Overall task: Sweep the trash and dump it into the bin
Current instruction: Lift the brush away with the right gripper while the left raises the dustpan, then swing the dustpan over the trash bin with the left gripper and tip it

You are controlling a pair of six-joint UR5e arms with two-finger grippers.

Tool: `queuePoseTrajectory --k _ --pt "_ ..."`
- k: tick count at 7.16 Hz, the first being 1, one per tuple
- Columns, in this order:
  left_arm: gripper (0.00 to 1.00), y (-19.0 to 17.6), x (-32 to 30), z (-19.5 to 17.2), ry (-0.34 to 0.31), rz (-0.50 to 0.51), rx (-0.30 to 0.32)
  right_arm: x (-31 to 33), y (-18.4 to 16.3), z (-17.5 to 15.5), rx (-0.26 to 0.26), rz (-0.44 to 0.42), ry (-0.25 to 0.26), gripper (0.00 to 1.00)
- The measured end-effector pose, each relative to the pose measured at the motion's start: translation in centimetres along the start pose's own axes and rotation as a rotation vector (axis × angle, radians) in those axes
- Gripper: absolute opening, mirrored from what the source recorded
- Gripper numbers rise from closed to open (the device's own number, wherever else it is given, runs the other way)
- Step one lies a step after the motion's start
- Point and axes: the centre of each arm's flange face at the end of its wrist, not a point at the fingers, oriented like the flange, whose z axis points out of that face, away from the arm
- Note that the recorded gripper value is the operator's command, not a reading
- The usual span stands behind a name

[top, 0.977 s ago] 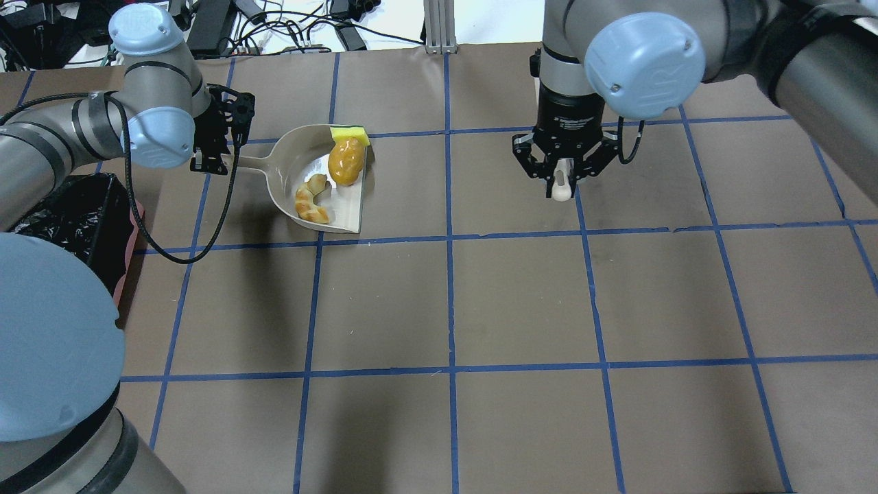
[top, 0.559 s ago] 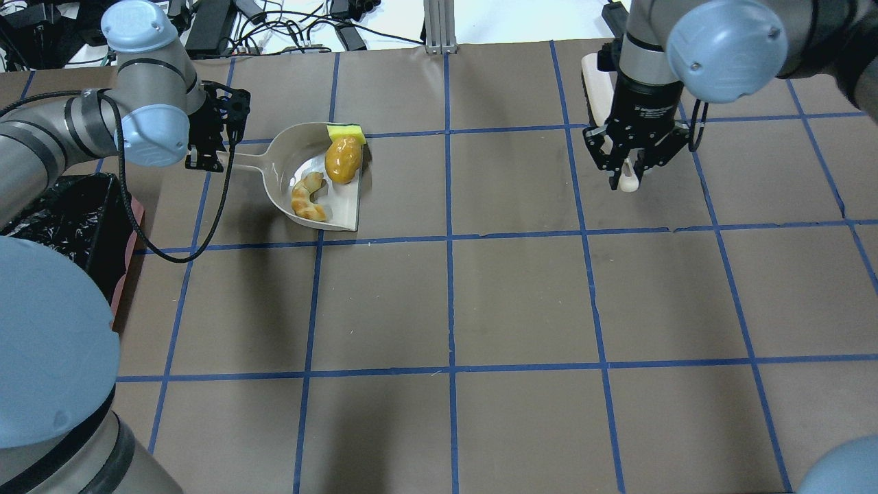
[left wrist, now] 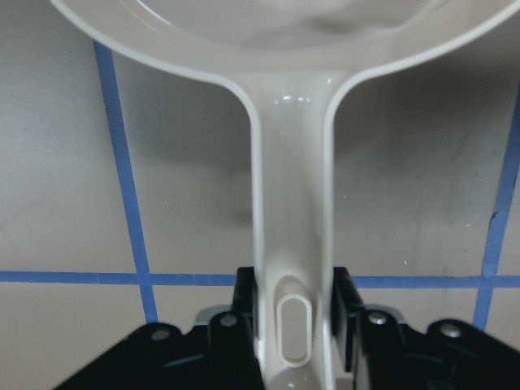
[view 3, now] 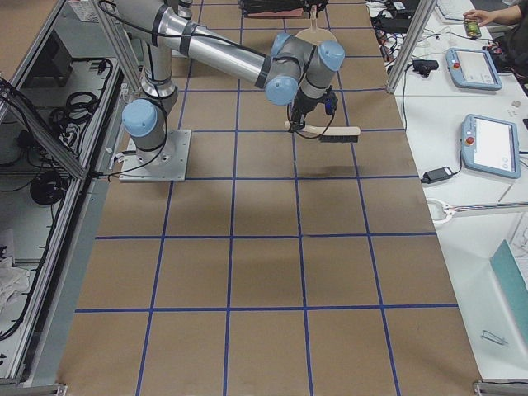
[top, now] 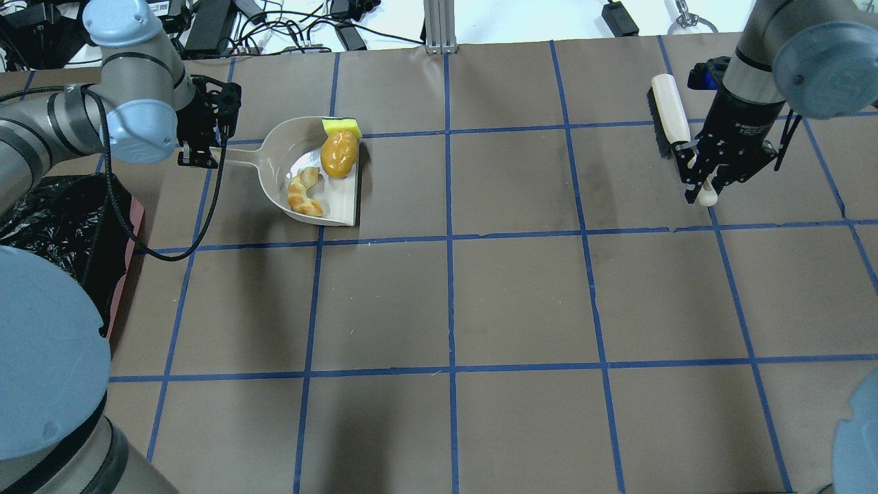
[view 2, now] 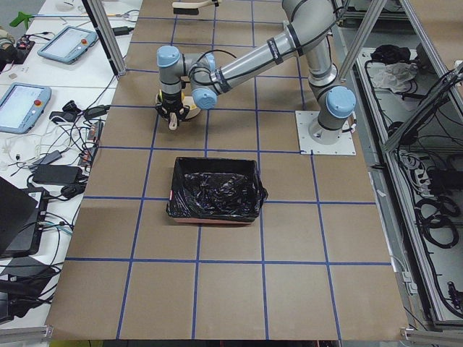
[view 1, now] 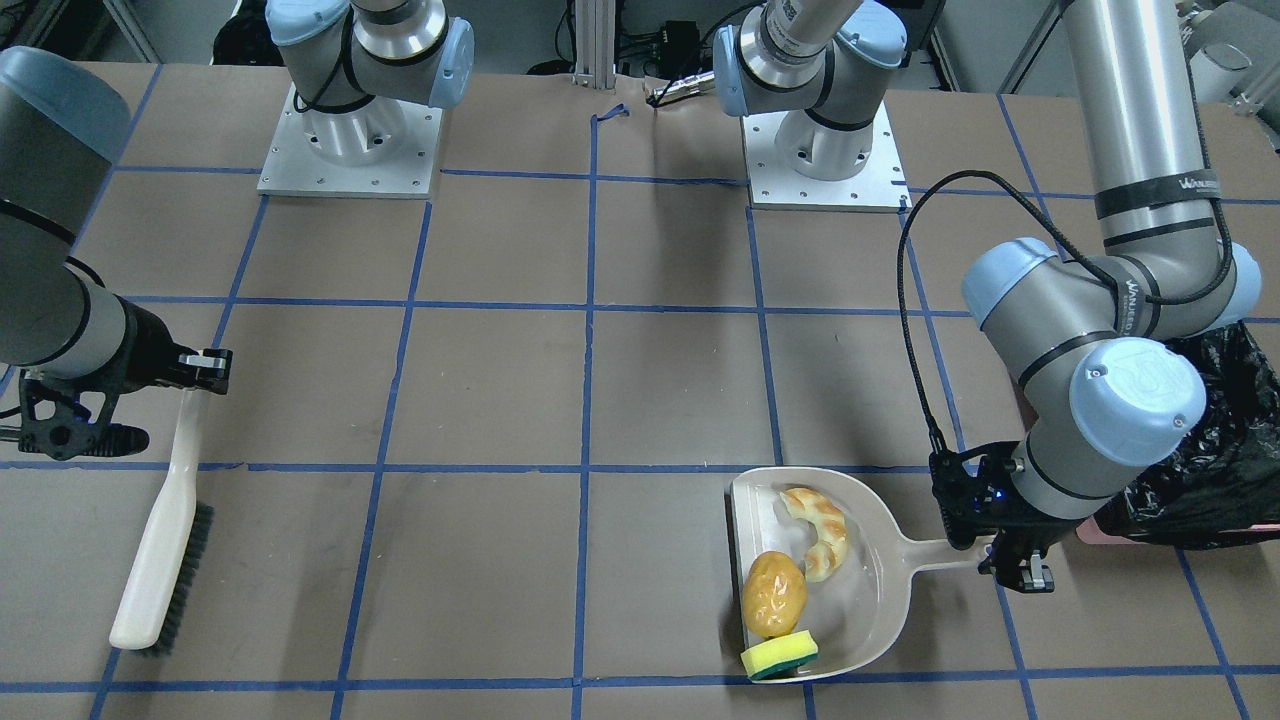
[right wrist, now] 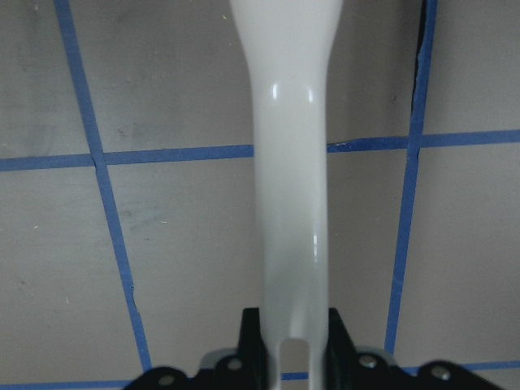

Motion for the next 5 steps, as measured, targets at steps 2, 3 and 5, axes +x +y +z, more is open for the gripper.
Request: queuePoseTrajectory --k 2,3,5 --pt "0.00 0.0 -0.1 -0.2 -0.018 -0.011 0.061 0.8 0.0 1.4 0.015 0.004 0.003 0.00" --pt "0.00 0.1 -0.2 -1.1 -0.047 -0.026 0.126 0.9 0.0 1.8 0.014 0.002 0.004 0.00" --pt "0.00 1.5 -0.3 -4.1 -0.129 -0.096 0.274 1.7 -0.1 3.0 0.010 -0.020 -0.001 0.00"
